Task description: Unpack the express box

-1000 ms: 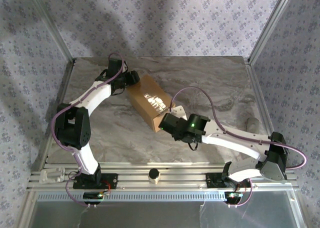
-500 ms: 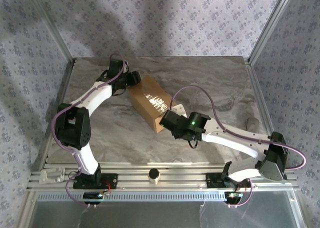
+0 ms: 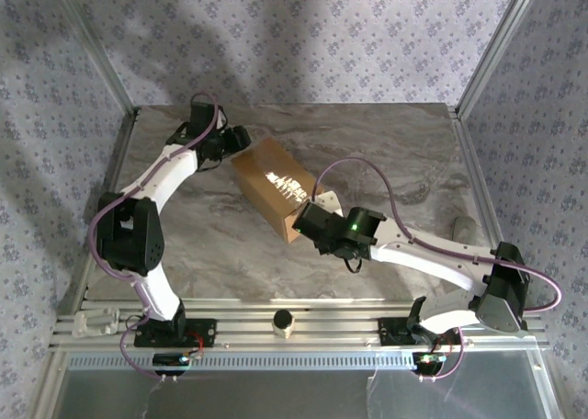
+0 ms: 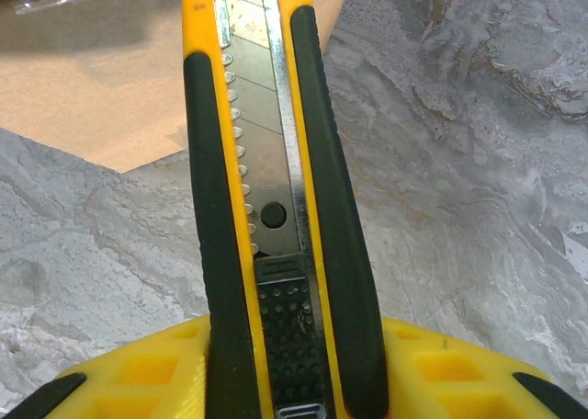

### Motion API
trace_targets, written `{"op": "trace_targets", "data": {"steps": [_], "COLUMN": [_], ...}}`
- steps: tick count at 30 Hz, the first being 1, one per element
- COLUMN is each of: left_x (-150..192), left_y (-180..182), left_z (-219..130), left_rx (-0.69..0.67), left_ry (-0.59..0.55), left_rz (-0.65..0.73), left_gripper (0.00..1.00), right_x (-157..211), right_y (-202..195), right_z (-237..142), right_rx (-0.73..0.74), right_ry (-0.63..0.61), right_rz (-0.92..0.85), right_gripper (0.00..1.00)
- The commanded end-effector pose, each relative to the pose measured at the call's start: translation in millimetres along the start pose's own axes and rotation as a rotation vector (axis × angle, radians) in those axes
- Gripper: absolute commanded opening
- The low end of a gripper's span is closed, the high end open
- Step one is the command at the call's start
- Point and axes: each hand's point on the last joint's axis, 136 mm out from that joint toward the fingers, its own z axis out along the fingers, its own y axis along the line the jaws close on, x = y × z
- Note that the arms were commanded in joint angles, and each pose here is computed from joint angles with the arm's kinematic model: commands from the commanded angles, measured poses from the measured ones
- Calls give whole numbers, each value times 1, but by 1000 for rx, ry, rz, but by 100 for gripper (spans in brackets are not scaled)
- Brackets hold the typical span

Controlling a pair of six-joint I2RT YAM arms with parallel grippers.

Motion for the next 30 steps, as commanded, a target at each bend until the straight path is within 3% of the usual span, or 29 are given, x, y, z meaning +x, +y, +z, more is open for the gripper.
{"op": "trace_targets", "data": {"steps": [1, 8, 14, 20, 30], "left_x": [-23, -39, -23, 20, 108], "left_y": [-8, 18, 19, 11, 13], "left_z": [-28, -57, -100, -113, -105], "left_rx": [22, -6, -8, 31, 26], "left_ry": [-55, -96, -73, -12, 152], "left_rz": [8, -41, -14, -22, 5], "left_gripper": [65, 63, 61, 58, 50], "right_x": [2, 1, 6, 0, -5], "right_y": [-8, -12, -18, -14, -11], "right_z": [1, -2, -2, -5, -6], "right_rx": [24, 41, 67, 50, 26], "right_ry": [-7, -12, 7, -8, -13], "right_rz": [22, 26, 44, 52, 18], "right_gripper": [0, 0, 0, 0, 0]}}
